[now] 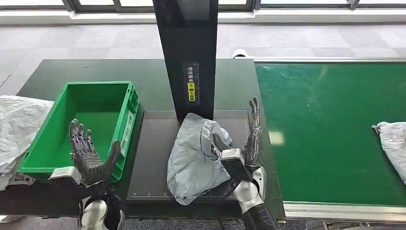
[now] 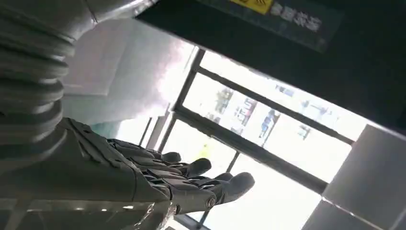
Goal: Moved the parcel from conveyor to table for the left to box.
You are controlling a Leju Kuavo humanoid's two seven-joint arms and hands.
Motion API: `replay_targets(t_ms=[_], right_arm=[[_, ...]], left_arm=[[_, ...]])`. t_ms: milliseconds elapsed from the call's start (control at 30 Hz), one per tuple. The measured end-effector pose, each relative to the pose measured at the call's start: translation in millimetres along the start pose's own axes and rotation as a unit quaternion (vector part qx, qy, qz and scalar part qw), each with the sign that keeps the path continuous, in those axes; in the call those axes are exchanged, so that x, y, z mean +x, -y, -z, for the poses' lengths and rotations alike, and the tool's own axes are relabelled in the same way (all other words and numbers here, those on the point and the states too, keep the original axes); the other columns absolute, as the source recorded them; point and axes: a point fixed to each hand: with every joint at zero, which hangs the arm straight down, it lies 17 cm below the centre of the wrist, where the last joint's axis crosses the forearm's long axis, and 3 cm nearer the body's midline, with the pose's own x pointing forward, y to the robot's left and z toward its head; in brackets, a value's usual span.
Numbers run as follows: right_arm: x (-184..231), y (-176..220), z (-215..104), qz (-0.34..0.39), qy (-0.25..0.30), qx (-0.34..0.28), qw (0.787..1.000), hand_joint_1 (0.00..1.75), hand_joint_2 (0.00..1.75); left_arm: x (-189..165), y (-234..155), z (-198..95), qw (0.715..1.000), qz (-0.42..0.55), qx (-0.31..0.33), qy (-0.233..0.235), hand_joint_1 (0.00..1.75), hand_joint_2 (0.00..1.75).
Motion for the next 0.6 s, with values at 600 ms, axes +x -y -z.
replay_targets(t_ms=[600], right_arm=[[44, 151, 40, -0.020, 0.066, -0.198, 0.978, 0.00, 1.75]], left_arm=[[-10, 109, -31, 0.982, 0.076, -0.169, 0.028, 0.00, 1.75]])
